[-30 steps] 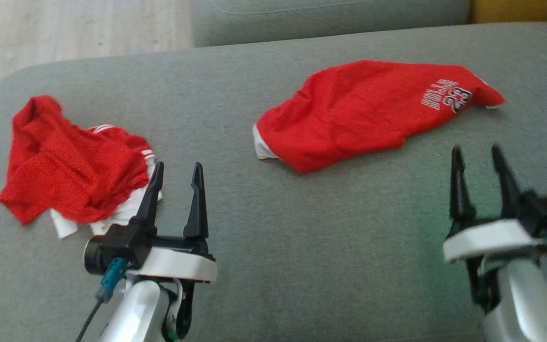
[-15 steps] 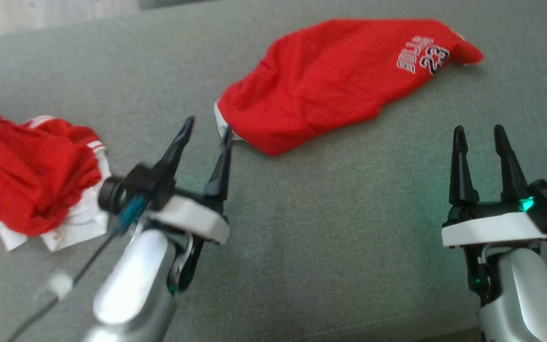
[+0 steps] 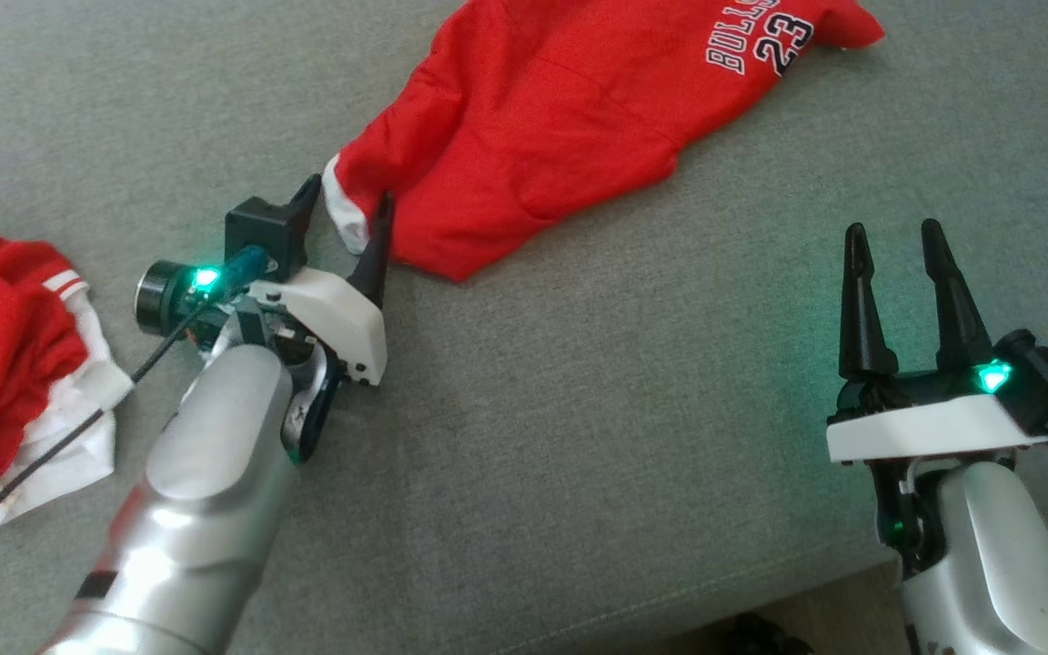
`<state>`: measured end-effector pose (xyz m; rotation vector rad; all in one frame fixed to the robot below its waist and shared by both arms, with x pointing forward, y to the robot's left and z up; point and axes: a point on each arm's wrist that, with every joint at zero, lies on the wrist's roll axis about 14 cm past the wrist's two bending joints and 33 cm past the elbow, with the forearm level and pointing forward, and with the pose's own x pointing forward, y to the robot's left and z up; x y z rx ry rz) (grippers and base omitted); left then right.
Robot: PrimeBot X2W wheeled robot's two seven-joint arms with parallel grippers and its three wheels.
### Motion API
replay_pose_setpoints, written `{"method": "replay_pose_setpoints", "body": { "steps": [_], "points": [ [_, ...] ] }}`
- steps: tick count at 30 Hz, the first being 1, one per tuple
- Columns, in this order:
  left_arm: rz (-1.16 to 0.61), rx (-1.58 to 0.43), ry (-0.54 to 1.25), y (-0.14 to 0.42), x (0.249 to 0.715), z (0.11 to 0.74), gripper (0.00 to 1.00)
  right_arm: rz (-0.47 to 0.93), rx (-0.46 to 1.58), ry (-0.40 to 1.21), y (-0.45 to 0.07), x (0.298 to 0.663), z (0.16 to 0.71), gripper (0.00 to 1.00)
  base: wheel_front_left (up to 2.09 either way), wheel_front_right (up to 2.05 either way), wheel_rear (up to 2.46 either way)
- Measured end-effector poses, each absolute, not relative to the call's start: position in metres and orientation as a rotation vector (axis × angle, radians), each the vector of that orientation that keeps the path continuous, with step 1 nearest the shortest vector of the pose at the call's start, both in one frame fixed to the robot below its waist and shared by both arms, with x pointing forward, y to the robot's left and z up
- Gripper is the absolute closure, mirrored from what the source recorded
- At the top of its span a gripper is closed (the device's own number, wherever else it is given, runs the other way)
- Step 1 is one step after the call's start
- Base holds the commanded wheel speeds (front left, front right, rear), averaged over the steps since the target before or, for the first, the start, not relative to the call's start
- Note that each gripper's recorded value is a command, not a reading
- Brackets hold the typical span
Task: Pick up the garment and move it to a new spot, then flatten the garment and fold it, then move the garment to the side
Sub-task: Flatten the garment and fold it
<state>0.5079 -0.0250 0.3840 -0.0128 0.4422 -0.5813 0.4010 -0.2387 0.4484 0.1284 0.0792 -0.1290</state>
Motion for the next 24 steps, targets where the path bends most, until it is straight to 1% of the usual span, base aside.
{"method": "replay_pose_setpoints", "body": {
  "steps": [6,7,8,11,12,15,19,22,24],
  "points": [
    [-0.611,0.000,0.503,-0.033,0.512,0.372,0.00,-0.135,0.132,0.090,-0.240,0.399,0.445,0.00,0.00,0.00,0.00],
    [-0.621,0.006,0.504,-0.034,0.512,0.372,0.68,-0.131,0.133,0.089,-0.239,0.399,0.446,0.00,0.00,0.00,0.00],
    [-0.629,0.005,0.497,-0.036,0.513,0.374,1.00,-0.128,0.133,0.088,-0.238,0.398,0.446,0.00,0.00,0.00,0.00],
    [-0.661,-0.021,0.424,-0.046,0.512,0.388,1.00,-0.123,0.134,0.078,-0.236,0.397,0.451,0.00,0.00,0.00,0.00],
    [-0.688,-0.042,0.340,-0.055,0.513,0.406,1.00,-0.125,0.142,0.066,-0.237,0.396,0.455,0.00,0.00,0.00,0.00],
    [-0.732,-0.074,0.205,-0.068,0.513,0.440,1.00,-0.125,0.146,0.047,-0.237,0.392,0.462,0.00,0.00,0.00,0.00],
    [-0.806,-0.067,0.026,-0.093,0.509,0.493,1.00,-0.144,0.161,0.010,-0.243,0.385,0.475,0.00,0.00,0.00,0.00],
    [-0.898,-0.078,-0.095,-0.126,0.493,0.539,1.00,-0.162,0.164,-0.010,-0.248,0.378,0.483,0.00,0.00,0.00,0.00],
    [-0.988,-0.076,-0.140,-0.152,0.473,0.560,1.00,-0.174,0.163,-0.019,-0.252,0.373,0.486,0.00,0.00,0.00,0.00]
  ]
}}
